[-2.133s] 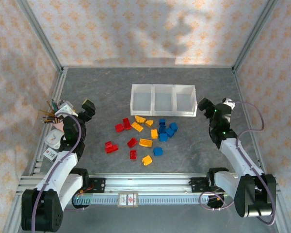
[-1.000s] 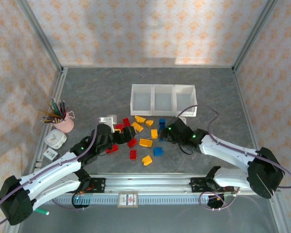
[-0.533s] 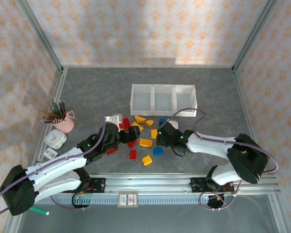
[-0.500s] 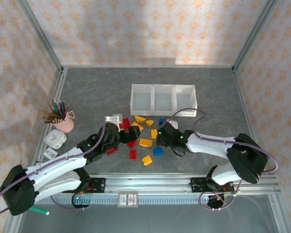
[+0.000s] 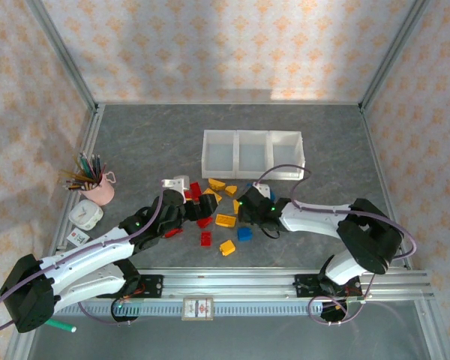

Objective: Sort the legos into containers by color
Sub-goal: Pick up the lego from the center of the table, then place the lego in the container.

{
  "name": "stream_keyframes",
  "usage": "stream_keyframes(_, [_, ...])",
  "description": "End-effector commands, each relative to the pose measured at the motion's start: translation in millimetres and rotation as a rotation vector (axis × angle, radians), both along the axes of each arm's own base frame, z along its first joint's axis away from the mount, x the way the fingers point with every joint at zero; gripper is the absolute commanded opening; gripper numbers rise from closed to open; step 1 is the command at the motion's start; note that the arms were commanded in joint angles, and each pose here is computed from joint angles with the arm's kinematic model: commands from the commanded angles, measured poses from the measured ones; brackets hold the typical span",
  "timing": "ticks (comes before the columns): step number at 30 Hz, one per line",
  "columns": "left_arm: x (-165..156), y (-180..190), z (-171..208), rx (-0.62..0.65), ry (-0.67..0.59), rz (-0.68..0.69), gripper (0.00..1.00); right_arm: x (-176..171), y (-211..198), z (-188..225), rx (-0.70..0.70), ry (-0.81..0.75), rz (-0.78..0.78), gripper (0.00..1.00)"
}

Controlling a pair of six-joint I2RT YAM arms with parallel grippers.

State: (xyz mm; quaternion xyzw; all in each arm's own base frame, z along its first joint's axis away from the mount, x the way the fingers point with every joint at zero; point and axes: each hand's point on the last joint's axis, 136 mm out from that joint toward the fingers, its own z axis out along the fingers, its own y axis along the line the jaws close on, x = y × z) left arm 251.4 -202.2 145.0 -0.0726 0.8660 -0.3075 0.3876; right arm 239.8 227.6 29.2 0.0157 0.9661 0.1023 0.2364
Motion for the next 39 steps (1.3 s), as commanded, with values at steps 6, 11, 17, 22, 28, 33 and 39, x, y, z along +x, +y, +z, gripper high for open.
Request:
stream_keyframes(6, [5, 0, 19, -0.006, -0.044, 0.019, 0.99, 10, -2, 3, -0.043, -0.047, -0.022, 0.63])
stream_keyframes(11, [5, 1, 18, 0.000, -0.046, 0.022, 0.99, 9, -4, 4, -0.047, -0.048, -0.031, 0.56])
stream_keyframes(17, [5, 1, 20, -0.001, -0.051, 0.022, 0.99, 5, -7, 7, -0.041, -0.046, -0.025, 0.49])
stream_keyframes(22, [5, 2, 24, -0.003, -0.063, 0.022, 0.99, -1, -14, 16, -0.043, -0.052, -0.020, 0.47])
stream_keyframes(28, [8, 8, 35, 0.017, -0.094, 0.042, 0.99, -3, -17, 47, -0.011, -0.091, -0.002, 0.46])
stream_keyframes(33, [14, 19, 47, 0.053, -0.120, 0.089, 0.99, 11, 4, 88, 0.043, -0.158, 0.049, 0.46])
stream_keyframes(39, [26, 41, 58, 0.080, -0.113, 0.162, 0.99, 56, 44, 122, 0.010, -0.263, 0.093, 0.46])
